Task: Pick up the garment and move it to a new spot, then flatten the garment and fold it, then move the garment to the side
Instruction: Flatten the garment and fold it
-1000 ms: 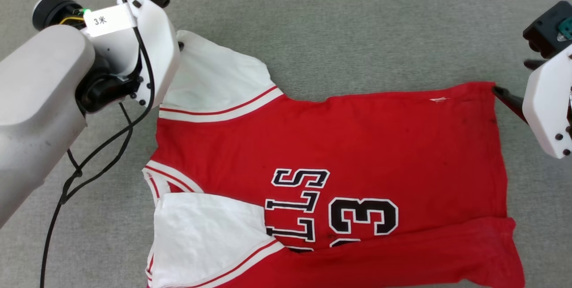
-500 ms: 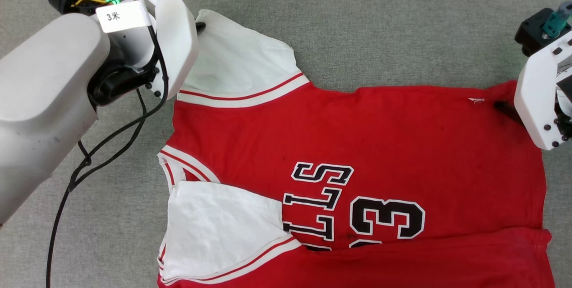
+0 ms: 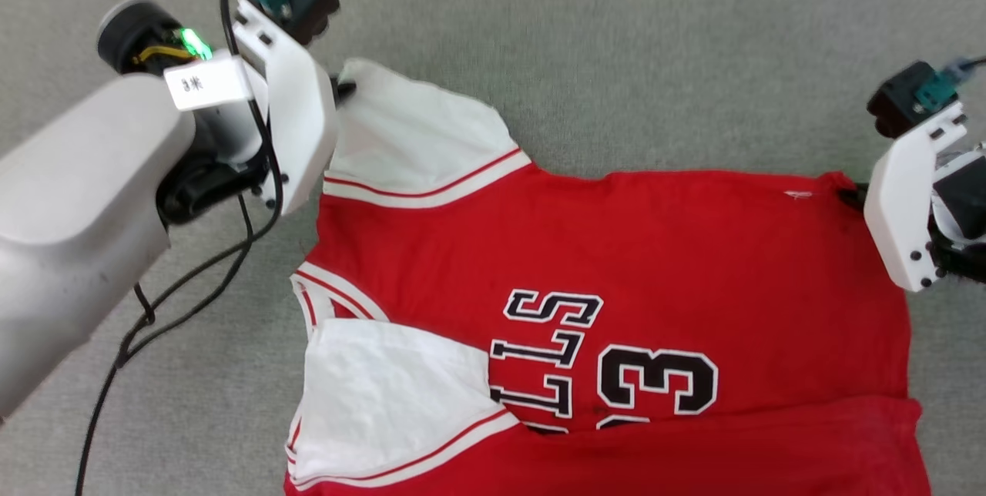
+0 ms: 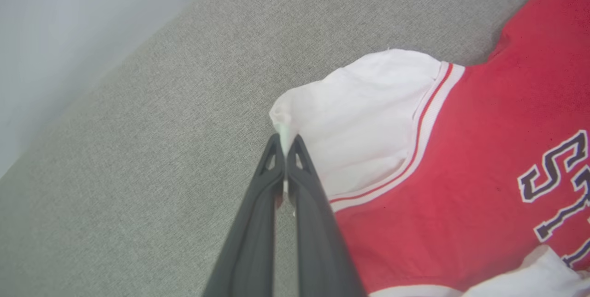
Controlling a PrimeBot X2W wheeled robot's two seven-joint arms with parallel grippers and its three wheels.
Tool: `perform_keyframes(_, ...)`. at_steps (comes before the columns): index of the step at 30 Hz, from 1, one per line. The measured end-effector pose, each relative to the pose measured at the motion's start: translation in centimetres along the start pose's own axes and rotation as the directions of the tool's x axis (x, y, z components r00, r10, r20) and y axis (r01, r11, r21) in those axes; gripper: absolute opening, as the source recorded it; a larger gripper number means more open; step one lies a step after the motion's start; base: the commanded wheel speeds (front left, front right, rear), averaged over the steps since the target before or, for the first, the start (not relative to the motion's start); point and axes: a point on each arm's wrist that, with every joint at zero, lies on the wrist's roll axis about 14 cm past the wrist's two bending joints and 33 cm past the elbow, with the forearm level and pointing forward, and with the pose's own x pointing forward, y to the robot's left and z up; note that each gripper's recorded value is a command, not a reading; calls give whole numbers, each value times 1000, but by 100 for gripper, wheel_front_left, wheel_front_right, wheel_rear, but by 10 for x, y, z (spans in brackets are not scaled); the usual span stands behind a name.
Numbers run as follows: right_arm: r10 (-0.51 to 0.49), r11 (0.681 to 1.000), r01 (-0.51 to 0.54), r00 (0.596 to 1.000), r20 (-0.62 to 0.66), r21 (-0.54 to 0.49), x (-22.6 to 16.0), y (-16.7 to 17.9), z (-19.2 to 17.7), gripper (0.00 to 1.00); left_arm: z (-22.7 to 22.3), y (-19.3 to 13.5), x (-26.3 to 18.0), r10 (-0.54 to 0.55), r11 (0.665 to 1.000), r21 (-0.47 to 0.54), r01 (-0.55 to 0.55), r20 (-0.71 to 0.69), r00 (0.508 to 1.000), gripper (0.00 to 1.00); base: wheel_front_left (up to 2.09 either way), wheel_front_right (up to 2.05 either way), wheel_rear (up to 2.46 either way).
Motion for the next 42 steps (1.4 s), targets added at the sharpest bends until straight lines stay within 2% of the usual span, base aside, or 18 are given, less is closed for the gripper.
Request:
perform_keyframes(1,-8,1000,5,996,93,30,-16,0,7,0,3,-9,-16,-4,1000,-8,5,31,999,0,0,0,0)
perform_keyframes(2,-12,999,8,993,120,32,-22,1,8,0,2,-11,-22,-3,1000,-11,4,38,999,0,0,0,0)
perform_keyframes(8,-16,999,7,976,218,40,-51,14,-2,0,-18,-35,-55,-11,1000,-10,11,40,999,0,0,0,0)
perform_keyframes(9,-10,999,-1,966,257,41,-64,22,-7,0,-33,-49,-73,-20,1000,-19,21,33,999,0,0,0,0)
perform_keyframes(15,21,998,-37,955,297,50,-80,45,-31,0,-77,-73,-103,-18,998,-63,17,-18,1000,0,0,0,0)
perform_keyframes(22,35,990,-70,960,277,119,-82,63,-79,0,-141,-114,-118,-63,981,-189,45,-91,994,0,0,0,0)
perform_keyframes(27,41,986,-75,975,217,152,-75,70,-110,0,-176,-137,-113,-109,959,-274,67,-141,984,0,0,0,0)
perform_keyframes(30,49,982,-83,979,197,170,-68,75,-120,0,-189,-142,-108,-118,954,-292,64,-169,979,0,0,0,0)
perform_keyframes(31,51,981,-85,980,193,176,-67,76,-121,7,-190,-142,-106,-115,954,-295,62,-169,979,0,0,0,0)
perform_keyframes(32,49,979,-85,980,194,184,-65,76,-122,7,-190,-142,-104,-110,953,-296,58,-164,980,0,0,0,0)
perform_keyframes(33,44,978,-83,980,196,193,-65,75,-122,49,-189,-142,-102,-108,953,-297,58,-155,982,34,0,0,0)
perform_keyframes(34,38,976,-80,978,204,201,-65,73,-121,100,-186,-141,-100,-102,953,-298,56,-139,985,100,0,0,0)
perform_keyframes(38,23,975,-83,960,280,206,-74,69,-104,100,-165,-133,-101,-48,959,-281,34,-44,998,100,0,0,0)
perform_keyframes(42,-27,977,-55,926,376,204,-95,52,-85,100,-126,-111,-109,82,962,-272,-39,149,985,100,0,0,0)
